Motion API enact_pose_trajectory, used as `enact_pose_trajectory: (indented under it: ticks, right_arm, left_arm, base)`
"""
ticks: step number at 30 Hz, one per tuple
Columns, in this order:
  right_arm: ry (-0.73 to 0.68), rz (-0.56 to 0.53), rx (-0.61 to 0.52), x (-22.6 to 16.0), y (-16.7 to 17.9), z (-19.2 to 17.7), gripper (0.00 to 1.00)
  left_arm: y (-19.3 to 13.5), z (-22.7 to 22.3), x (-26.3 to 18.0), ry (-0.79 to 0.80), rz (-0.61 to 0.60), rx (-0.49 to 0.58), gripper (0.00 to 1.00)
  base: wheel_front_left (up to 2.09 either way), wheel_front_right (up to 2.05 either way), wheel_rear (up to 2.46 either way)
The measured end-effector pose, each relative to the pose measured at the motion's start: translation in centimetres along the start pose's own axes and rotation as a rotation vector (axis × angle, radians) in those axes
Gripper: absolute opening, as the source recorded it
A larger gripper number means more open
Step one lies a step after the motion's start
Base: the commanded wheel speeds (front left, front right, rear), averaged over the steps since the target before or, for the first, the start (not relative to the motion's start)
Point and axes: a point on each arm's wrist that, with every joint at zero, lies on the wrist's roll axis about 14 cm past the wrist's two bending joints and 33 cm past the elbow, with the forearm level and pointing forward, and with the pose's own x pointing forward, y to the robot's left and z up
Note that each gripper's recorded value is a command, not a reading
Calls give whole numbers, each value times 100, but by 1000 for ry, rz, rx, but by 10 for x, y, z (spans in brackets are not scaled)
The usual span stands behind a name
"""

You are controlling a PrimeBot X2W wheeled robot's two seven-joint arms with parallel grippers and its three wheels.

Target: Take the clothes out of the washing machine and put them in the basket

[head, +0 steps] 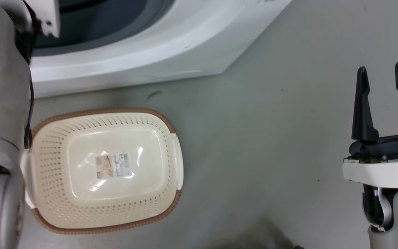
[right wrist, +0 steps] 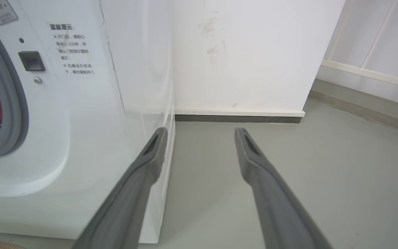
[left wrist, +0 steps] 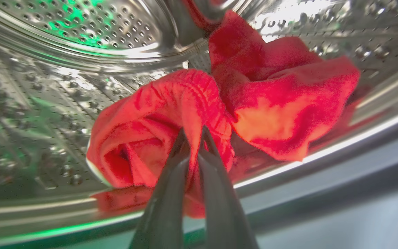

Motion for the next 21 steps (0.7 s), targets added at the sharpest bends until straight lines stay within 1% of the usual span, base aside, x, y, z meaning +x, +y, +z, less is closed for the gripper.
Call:
enact_pose_trajectory:
  ticks: [6, 10, 14, 18, 21]
  right_arm:
    - [-45, 15, 2, -12, 6, 24, 100]
    - [-68, 28, 4, -23, 10, 37, 100]
    - [-88, 39, 10, -35, 14, 49, 100]
    - [-115, 52, 14, -46, 19, 62, 100]
    - [-132, 61, 17, -56, 21, 70, 100]
  left_arm:
    - [-7, 8, -44, -98, -9, -13, 0]
    - [-16, 10, -73, -136, -21, -19, 0]
    - [-24, 13, -103, -176, -25, -48, 0]
    - [-23, 34, -135, -278, -11, -58, 0]
    - [-26, 37, -163, -332, 0, -67, 0]
  base:
    - [0, 0, 0]
    - [0, 0, 0]
    - [0, 0, 0]
    - [0, 0, 0]
    - [0, 0, 0]
